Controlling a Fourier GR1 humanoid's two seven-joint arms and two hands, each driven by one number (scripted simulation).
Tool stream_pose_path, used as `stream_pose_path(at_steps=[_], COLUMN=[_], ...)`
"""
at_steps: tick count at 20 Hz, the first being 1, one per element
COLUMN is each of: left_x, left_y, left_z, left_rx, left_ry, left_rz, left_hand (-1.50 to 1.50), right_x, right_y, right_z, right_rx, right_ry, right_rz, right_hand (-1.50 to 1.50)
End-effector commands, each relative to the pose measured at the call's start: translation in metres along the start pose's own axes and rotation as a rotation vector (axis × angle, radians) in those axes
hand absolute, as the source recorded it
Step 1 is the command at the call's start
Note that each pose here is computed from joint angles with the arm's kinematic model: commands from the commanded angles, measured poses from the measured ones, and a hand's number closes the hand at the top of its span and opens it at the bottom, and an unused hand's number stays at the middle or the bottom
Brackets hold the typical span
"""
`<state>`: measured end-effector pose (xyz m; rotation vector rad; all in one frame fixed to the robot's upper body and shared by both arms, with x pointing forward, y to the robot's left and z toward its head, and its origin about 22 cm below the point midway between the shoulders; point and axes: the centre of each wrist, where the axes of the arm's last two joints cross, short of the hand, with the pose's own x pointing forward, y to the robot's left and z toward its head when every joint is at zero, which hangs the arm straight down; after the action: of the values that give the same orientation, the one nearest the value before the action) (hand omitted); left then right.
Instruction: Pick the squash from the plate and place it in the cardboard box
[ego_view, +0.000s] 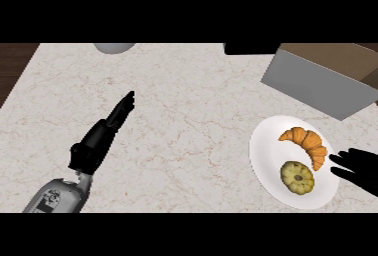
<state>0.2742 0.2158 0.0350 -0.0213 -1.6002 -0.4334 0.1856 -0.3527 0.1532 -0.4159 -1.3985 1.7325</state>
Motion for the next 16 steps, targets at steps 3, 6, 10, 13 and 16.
stream_pose_path(at_steps=[3, 6, 10, 13, 16], left_x=[-0.003, -0.005, -0.001, 0.018, 0.017], left_y=[0.006, -0.003, 0.007, -0.013, -0.006], left_z=[-0.021, -0.010, -0.003, -0.008, -0.008], left_rx=[-0.013, -0.019, -0.016, -0.033, 0.002], left_ry=[0.000, 0.013, 0.005, -0.006, 0.006], left_rz=[0.021, -0.007, -0.004, 0.011, 0.003], left_hand=[0.00, 0.00, 0.00, 0.00, 0.00], right_x=[0.013, 0.006, 0.013, 0.012, 0.005], right_y=[0.015, 0.009, 0.040, 0.041, 0.050], right_z=[-0.020, -0.030, -0.033, -0.058, -0.055], right_rx=[0.035, 0.034, 0.055, 0.096, 0.100], right_ry=[0.039, 0.037, 0.089, 0.128, 0.138], right_rz=[-0.048, -0.067, -0.036, -0.023, -0.023], right_hand=[-1.50, -1.50, -1.50, -1.50, -1.50])
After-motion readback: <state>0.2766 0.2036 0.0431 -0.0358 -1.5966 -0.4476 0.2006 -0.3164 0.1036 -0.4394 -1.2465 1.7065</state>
